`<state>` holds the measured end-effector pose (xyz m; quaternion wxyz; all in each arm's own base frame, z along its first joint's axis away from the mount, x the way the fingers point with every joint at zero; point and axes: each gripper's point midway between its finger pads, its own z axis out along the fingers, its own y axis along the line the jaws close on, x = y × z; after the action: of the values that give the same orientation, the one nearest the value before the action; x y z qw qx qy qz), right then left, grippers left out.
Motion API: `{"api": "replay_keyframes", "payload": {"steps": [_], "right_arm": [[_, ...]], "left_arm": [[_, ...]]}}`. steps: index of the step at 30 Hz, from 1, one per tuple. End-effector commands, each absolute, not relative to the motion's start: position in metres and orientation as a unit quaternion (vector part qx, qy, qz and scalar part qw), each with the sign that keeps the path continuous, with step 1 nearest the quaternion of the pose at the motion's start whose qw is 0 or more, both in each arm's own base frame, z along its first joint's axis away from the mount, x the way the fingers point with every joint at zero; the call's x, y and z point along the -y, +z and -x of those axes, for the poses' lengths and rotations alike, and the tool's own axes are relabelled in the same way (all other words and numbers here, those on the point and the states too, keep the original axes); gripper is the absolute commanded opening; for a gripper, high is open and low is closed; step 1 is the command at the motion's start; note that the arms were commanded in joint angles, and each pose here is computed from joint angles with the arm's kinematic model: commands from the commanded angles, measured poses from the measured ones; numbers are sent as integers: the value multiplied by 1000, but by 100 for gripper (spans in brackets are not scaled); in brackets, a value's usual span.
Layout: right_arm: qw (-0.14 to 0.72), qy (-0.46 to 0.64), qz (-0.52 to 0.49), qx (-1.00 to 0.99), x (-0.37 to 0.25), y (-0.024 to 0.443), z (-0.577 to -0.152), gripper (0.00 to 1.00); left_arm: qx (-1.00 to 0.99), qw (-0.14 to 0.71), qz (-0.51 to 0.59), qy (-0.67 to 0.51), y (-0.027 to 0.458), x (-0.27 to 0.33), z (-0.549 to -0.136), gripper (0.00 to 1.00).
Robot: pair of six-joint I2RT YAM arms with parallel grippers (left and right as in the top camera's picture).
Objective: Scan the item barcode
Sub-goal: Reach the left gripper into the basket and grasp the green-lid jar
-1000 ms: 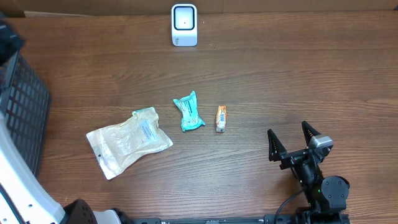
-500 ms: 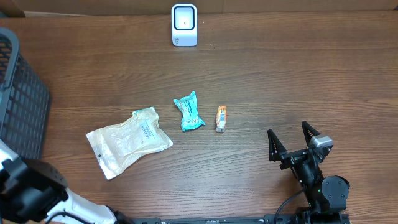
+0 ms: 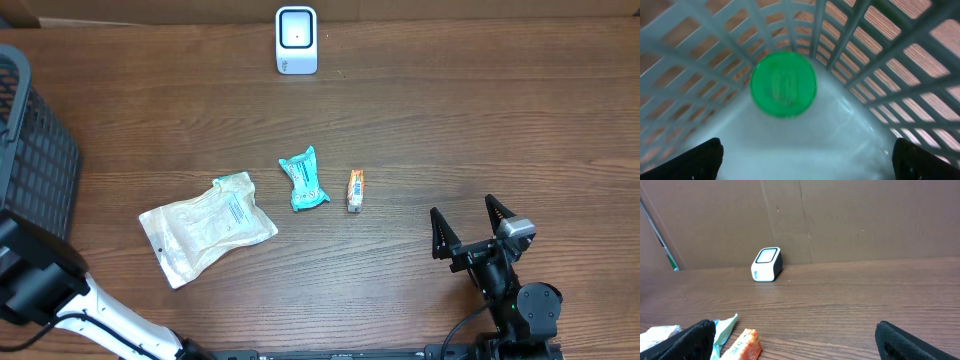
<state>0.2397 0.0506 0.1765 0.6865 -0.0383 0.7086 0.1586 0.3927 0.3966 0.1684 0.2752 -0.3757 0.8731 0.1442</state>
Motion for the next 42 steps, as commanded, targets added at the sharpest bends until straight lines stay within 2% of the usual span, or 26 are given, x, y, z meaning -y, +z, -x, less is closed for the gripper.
{"api": "replay_keyframes", "payload": {"steps": [1,15,21,27,30,34,38,42], "right_arm": [[688,158,36,-707,-50,175,-240,100],[688,158,36,-707,-50,175,-240,100],[688,158,36,-707,-50,175,-240,100],[688,158,36,-707,-50,175,-240,100],[688,158,36,-707,-50,175,-240,100],[688,157,36,-707,-50,175,-240,100],[688,158,36,-707,-50,175,-240,100],[688,158,36,-707,-50,175,-240,100]], "left_arm": [[-891,268,333,153,148,-406,-399,98],[-889,299,294,183,119,-434,-426,100],[-893,287,297,179,99,-437,-426,98],[-889,297,296,184,102,-441,-429,96],[-889,297,297,184,102,-441,-429,92],[-878,297,322,194,107,-445,-425,89],[-847,282,383,237,115,-458,-406,93],[-845,280,389,236,115,-459,-404,94]]}}
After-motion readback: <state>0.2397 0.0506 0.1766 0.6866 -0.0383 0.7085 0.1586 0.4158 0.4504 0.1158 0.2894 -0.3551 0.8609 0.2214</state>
